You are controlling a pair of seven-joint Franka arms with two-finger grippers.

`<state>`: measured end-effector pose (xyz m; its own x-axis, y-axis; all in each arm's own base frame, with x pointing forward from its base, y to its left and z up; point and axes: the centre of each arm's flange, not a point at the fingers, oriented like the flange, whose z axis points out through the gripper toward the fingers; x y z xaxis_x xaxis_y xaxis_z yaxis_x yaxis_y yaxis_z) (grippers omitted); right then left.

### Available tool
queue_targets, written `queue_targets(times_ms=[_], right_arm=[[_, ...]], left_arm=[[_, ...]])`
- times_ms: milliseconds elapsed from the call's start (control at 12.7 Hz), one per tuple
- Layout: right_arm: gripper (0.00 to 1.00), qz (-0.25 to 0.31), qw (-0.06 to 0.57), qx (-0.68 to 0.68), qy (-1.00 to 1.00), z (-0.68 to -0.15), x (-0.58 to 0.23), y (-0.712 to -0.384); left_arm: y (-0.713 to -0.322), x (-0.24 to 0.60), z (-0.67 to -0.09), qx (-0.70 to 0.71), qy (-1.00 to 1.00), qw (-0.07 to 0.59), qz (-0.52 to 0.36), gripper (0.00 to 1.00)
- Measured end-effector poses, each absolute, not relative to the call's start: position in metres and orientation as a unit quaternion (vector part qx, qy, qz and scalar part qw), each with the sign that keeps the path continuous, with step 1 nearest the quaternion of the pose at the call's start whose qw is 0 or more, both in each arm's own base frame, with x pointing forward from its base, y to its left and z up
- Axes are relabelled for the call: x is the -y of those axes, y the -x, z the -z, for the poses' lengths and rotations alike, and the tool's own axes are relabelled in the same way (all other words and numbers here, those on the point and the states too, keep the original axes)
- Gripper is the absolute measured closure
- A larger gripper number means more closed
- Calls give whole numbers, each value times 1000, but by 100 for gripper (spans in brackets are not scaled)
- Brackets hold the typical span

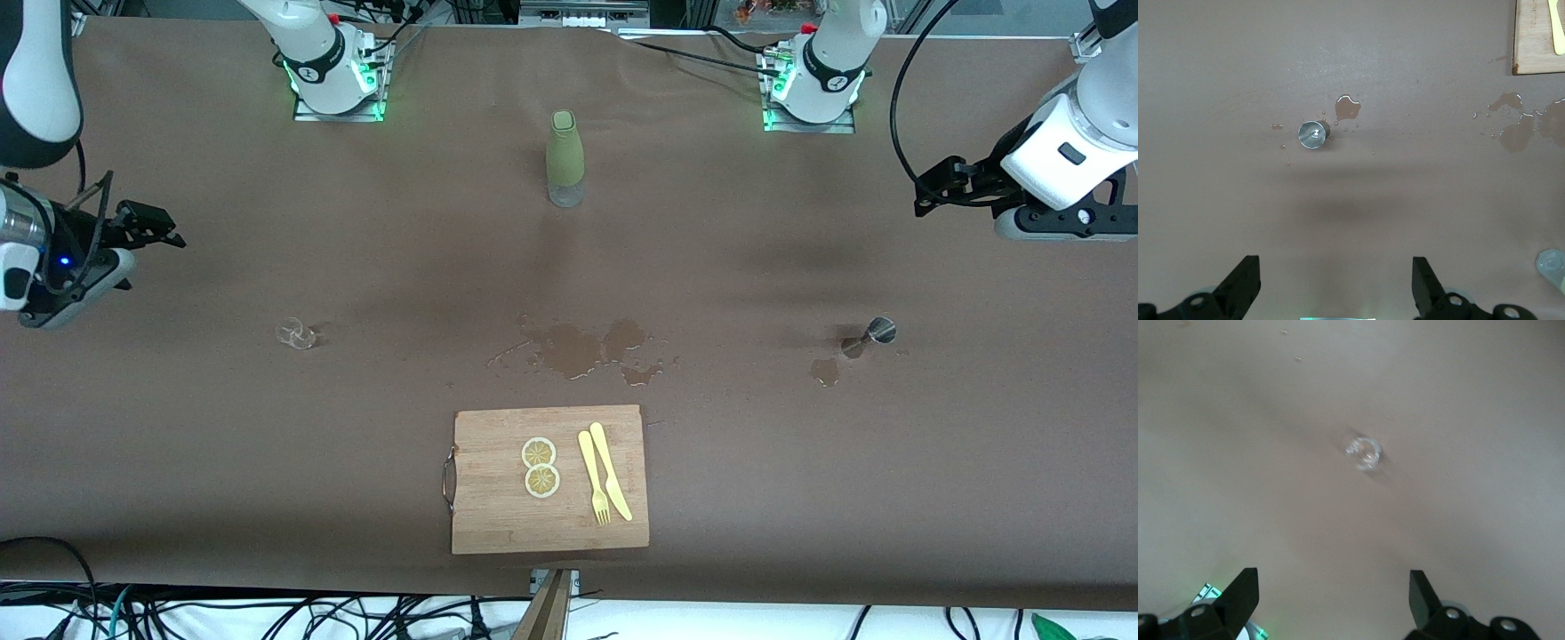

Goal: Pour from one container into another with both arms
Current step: 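Lower the right gripper to the glass beaker while the left gripper approaches the jigger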

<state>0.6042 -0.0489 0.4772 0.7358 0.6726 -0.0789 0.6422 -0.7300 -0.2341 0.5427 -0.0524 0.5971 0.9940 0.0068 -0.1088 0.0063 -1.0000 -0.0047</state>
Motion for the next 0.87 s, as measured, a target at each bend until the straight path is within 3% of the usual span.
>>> queue_targets(times_ms=[393,866], right_arm=[[0,-6,230,436,870,-386,104,-624],[0,155,365,526,752,-251,152,-623]], left_arm=[[-544,52,-591,5,998,2,-60,0],[-554,53,-573,3,998,-1,-64,0]])
